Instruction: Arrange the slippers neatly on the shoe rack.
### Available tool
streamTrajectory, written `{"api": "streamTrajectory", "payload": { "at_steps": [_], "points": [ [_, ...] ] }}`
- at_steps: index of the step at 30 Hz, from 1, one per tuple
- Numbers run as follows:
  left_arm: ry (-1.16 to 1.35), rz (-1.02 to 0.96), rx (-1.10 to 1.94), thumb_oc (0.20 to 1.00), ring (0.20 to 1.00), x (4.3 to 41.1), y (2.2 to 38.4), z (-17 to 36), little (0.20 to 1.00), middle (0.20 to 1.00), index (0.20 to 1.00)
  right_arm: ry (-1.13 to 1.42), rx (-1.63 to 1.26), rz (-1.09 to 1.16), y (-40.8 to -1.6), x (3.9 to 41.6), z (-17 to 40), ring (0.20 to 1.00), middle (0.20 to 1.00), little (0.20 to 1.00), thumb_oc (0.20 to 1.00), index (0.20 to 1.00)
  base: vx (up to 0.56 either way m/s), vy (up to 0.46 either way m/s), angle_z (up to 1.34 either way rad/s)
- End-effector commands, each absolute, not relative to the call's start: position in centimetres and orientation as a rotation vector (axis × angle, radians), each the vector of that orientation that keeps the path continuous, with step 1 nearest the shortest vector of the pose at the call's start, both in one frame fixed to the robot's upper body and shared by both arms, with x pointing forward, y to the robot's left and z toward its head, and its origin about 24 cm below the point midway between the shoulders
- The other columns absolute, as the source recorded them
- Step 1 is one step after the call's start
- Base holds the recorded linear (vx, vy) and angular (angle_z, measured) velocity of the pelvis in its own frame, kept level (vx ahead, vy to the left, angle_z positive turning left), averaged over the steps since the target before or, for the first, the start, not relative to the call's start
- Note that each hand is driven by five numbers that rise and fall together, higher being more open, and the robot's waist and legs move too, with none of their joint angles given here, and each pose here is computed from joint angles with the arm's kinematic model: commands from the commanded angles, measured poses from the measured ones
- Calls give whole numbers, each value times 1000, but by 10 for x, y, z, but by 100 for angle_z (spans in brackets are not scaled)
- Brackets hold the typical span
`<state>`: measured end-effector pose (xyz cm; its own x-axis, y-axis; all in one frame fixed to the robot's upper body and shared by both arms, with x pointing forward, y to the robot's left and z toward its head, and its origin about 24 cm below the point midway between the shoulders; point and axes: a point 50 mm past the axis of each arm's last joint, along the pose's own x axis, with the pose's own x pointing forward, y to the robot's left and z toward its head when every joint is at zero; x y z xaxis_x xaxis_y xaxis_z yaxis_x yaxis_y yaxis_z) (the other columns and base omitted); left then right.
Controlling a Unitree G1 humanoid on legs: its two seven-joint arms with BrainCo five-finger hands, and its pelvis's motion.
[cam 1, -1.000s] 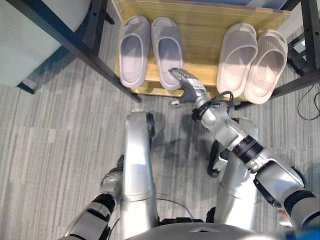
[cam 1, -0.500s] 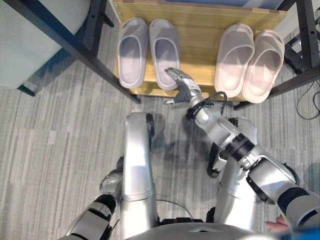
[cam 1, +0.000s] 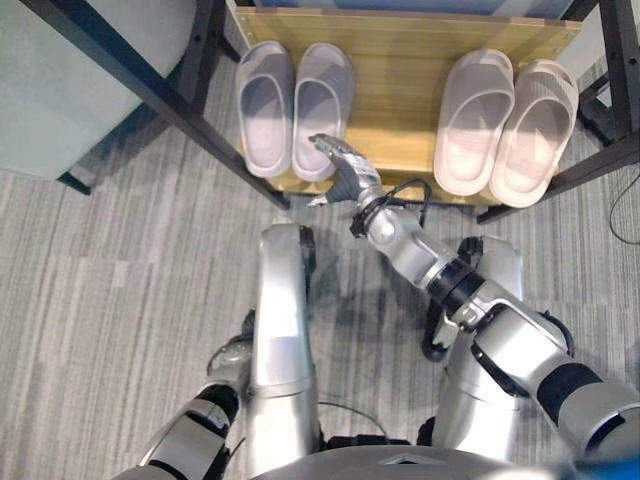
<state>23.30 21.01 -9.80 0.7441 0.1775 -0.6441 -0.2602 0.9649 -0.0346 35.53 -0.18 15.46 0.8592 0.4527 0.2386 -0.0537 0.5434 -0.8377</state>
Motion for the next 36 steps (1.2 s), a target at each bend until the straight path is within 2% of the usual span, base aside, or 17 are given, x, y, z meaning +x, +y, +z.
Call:
{"api": "streamTrajectory", "payload": {
  "at_steps": [1, 7, 8, 10, 11, 12, 17, 20, 21, 22, 24, 27, 28, 30, 34, 36],
  "points": [
    [675, 213, -119, 1000, 1000, 236, 199, -97, 1000, 1000, 1000, -912, -980, 320, 43, 321, 238, 1000, 1000, 1000, 1000, 1000, -21, -49, -2],
    [616, 254, -165, 1000, 1000, 258, 201, -83, 1000, 1000, 1000, -1060, -1119, 205, 8, 312, 247, 1000, 1000, 1000, 1000, 1000, -92, -59, 3],
    [522, 201, -210, 200, 200, 284, 190, -62, 200, 200, 200, -1178, -1243, 174, -2, 304, 251, 1000, 1000, 1000, 1000, 1000, -116, -19, 13],
    [465, 126, -233, 200, 200, 293, 178, -51, 200, 200, 200, -1172, -1284, 205, -5, 306, 240, 1000, 1000, 1000, 1000, 1000, -121, 4, 10],
    [441, -16, -214, 652, 652, 293, 152, -47, 652, 652, 652, -1059, -1296, 282, 1, 316, 218, 1000, 1000, 1000, 1000, 1000, -91, 49, -2],
    [447, -34, -206, 1000, 1000, 293, 149, -48, 1000, 1000, 1000, -1019, -1330, 304, 2, 320, 208, 1000, 1000, 1000, 1000, 1000, -96, 67, -5],
    [461, 64, -305, 1000, 1000, 275, 154, -62, 1000, 1000, 1000, -654, -1360, 441, -31, 325, 109, 1000, 1000, 1000, 1000, 1000, -97, 10, 18],
    [513, 121, -323, 1000, 1000, 255, 161, -79, 1000, 1000, 1000, -378, -1349, 545, -61, 309, 41, 1000, 1000, 1000, 1000, 1000, -26, -13, 8],
    [514, 121, -323, 1000, 1000, 255, 161, -79, 1000, 1000, 1000, -377, -1349, 545, -61, 309, 41, 1000, 1000, 1000, 1000, 1000, 34, 29, 13],
    [551, 108, -311, 1000, 1000, 241, 158, -89, 1000, 1000, 1000, -142, -1226, 575, -83, 289, -2, 1000, 1000, 1000, 1000, 1000, 84, 24, 14],
    [654, 111, -273, 1000, 1000, 215, 162, -110, 1000, 1000, 1000, 162, -1142, 552, -126, 256, -54, 1000, 1000, 1000, 1000, 1000, 121, 56, 21],
    [703, 114, -261, 1000, 1000, 201, 163, -119, 1000, 1000, 1000, 278, -1100, 530, -141, 240, -72, 1000, 1000, 1000, 1000, 1000, 100, 23, 11],
    [772, 111, -224, 1000, 1000, 183, 166, -130, 1000, 1000, 1000, 429, -1027, 467, -163, 218, -92, 1000, 1000, 1000, 1000, 1000, 180, 18, -20],
    [837, 84, -190, 1000, 1000, 166, 164, -139, 1000, 1000, 1000, 525, -925, 381, -179, 203, -100, 1000, 1000, 1000, 1000, 1000, 166, 0, -16],
    [896, 69, -145, 1000, 1000, 150, 167, -146, 1000, 1000, 1000, 594, -847, 280, -199, 191, -104, 1000, 1000, 1000, 1000, 1000, 112, -25, -17],
    [944, -9, -34, 1000, 1000, 143, 168, -151, 1000, 1000, 1000, 700, -769, 186, -218, 173, -114, 1000, 1000, 1000, 1000, 1000, 231, -101, -17]
  ]
}}
